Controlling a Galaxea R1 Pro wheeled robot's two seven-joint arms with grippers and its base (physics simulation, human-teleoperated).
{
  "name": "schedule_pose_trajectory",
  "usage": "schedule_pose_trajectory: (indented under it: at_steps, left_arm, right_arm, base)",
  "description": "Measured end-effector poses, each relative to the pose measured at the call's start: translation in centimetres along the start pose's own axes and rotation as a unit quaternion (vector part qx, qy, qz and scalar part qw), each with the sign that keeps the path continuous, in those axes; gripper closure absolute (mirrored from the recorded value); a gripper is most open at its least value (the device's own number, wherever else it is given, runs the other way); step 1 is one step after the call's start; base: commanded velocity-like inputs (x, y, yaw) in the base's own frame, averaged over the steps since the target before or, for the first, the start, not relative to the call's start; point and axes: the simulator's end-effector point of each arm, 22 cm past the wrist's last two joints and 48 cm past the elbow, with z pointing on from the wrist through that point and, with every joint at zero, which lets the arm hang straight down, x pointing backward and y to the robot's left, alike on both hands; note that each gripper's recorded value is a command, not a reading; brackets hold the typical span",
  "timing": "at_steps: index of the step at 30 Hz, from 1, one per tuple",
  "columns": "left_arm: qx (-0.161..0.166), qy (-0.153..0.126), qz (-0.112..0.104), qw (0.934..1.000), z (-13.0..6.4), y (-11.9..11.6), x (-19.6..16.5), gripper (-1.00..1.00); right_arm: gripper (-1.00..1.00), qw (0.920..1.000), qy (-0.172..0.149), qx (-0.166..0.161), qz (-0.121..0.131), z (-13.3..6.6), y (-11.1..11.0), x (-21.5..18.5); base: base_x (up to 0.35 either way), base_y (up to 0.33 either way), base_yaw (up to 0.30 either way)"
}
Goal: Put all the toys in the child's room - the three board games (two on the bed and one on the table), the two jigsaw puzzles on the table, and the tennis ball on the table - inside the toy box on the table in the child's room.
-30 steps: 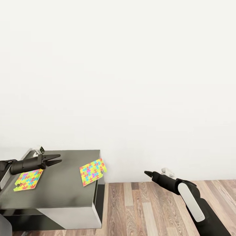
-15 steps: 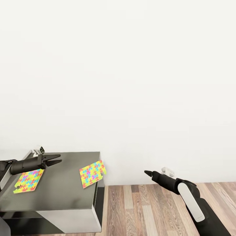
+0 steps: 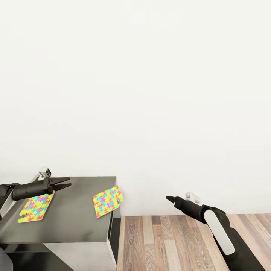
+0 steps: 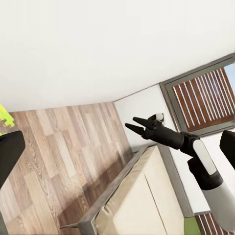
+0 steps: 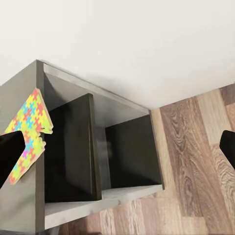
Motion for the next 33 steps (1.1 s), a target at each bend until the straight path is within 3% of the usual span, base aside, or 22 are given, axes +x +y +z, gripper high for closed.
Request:
schedule_pose_trajectory:
  at_steps: [33]
  left_arm:
    - [0.009,-0.008,0.022,0.9997,-0.6,-2.5,-0.8,-1.00]
  right_arm:
    - [-1.00,0.9997,-0.020,-0.010,-0.009,-1.5,1.5,-1.5]
  base:
    - [0.000,0.000,0.144]
